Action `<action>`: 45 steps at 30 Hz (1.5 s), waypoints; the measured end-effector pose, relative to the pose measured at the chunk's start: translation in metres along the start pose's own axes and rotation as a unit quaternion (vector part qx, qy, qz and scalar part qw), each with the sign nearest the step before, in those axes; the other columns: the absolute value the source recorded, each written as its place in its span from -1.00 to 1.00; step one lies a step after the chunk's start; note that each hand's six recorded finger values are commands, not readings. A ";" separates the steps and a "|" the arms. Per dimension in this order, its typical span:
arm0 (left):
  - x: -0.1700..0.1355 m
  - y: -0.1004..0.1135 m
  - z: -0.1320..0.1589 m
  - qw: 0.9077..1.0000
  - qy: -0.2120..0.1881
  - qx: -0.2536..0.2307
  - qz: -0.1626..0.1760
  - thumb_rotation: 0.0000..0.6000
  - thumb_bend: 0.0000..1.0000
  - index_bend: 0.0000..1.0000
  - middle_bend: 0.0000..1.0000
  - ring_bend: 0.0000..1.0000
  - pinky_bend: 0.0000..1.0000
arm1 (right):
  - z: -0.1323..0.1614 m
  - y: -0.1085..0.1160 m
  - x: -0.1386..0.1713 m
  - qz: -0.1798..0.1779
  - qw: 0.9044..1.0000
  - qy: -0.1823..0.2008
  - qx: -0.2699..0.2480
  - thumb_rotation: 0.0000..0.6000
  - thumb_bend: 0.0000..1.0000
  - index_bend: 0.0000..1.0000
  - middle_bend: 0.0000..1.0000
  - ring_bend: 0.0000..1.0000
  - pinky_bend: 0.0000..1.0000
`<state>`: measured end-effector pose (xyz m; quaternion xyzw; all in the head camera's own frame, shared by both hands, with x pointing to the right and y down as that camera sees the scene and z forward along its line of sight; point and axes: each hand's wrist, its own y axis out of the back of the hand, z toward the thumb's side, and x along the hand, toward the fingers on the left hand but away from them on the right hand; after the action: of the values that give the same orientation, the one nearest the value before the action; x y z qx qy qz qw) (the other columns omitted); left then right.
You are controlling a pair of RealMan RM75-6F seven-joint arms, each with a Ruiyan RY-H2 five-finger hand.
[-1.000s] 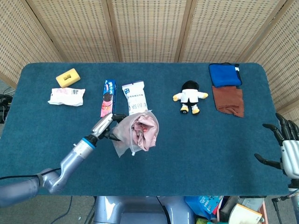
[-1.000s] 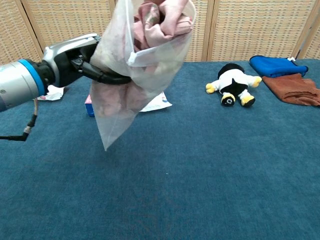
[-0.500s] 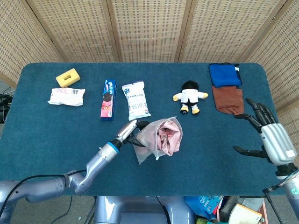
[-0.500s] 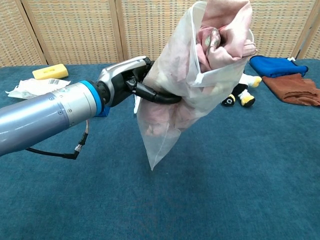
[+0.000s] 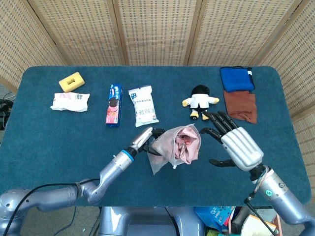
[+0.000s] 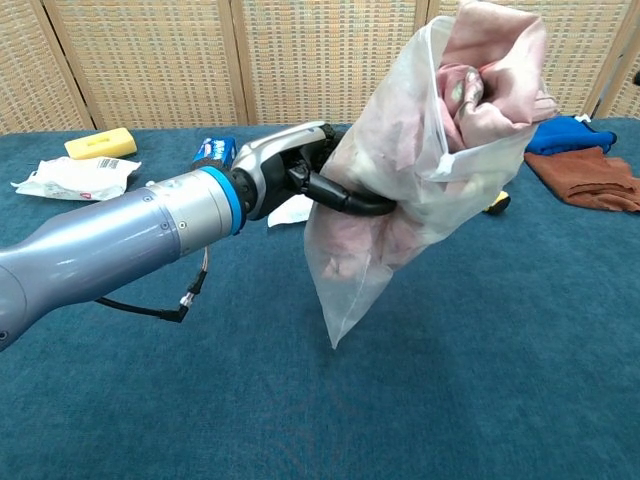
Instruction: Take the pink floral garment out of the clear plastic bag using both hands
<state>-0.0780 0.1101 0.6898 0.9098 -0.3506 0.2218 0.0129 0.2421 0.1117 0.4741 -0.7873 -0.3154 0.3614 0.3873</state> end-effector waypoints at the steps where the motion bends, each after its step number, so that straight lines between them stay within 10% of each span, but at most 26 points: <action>1: 0.001 -0.002 0.001 1.000 0.000 -0.002 -0.001 1.00 -0.38 0.14 0.13 0.01 0.10 | 0.005 -0.002 -0.005 0.003 1.000 0.004 0.000 1.00 -0.80 -0.45 -1.00 -1.00 -1.00; 45: -0.005 0.000 0.007 0.998 0.002 -0.057 -0.004 1.00 -0.38 0.14 0.13 0.01 0.10 | 0.022 -0.017 -0.030 -0.009 1.000 0.002 0.025 1.00 -0.72 -0.43 -1.00 -1.00 -1.00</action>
<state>-0.0781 0.1122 0.6812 0.9086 -0.3588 0.2029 0.0666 0.2043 0.1051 0.4886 -0.7751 -0.3126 0.3642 0.4109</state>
